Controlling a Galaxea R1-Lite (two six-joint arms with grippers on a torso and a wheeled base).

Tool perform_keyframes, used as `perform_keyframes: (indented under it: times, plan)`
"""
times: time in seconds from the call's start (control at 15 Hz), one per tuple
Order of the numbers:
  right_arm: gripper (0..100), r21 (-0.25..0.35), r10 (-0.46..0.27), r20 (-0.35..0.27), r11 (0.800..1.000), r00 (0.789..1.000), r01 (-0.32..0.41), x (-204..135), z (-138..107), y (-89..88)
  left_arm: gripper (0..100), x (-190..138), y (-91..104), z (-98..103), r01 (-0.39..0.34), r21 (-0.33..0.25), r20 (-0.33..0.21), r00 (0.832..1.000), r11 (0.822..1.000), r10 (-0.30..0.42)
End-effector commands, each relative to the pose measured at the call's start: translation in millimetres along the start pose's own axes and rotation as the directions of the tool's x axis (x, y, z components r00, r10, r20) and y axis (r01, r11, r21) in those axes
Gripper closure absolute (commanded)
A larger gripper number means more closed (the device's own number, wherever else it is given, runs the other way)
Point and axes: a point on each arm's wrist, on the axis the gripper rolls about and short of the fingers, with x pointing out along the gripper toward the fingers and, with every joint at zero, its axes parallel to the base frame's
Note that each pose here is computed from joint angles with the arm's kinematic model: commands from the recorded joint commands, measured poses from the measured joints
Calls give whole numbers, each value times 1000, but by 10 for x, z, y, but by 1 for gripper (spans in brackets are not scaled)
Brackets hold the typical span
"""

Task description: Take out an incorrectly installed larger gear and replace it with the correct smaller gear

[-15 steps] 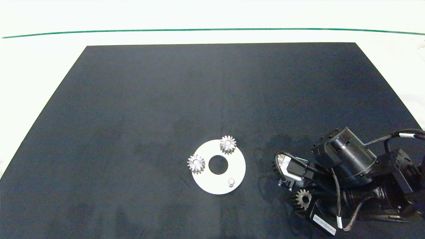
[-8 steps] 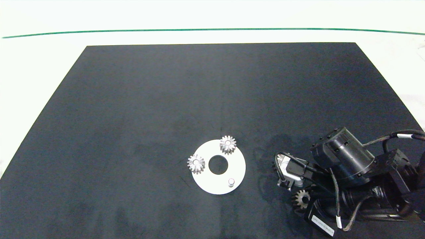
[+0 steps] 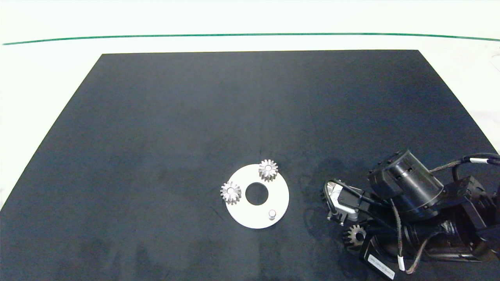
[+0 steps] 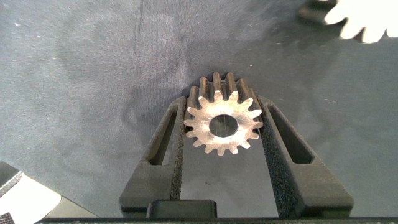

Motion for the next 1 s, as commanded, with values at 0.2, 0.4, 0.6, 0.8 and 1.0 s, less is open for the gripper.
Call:
perform_keyframes:
  times: [0.2, 0.4, 0.6, 0.8, 1.0]
  plan:
    - [69, -27, -8, 158, 1000, 987, 13, -318, 240, 67, 0, 6, -1, -5, 3, 3, -6, 1000, 1000, -3]
    - [69, -30, -2, 226, 999, 974, 9, -390, 517, 98, 0, 9, -1, -2, 3, 3, -3, 1000, 1000, -3]
    - [69, -66, 23, 241, 998, 970, -8, -360, 803, 176, 0, 9, -1, 4, 3, 1, 3, 1000, 1000, -3]
    - [69, -101, 50, 236, 995, 971, -27, -356, 1059, 253, 0, 12, -2, 2, 6, 1, 2, 1000, 1000, -6]
    - [69, -131, 69, 212, 990, 975, -42, -275, 1189, 352, 0, 12, -2, 3, 6, 1, 4, 1000, 1000, -6]
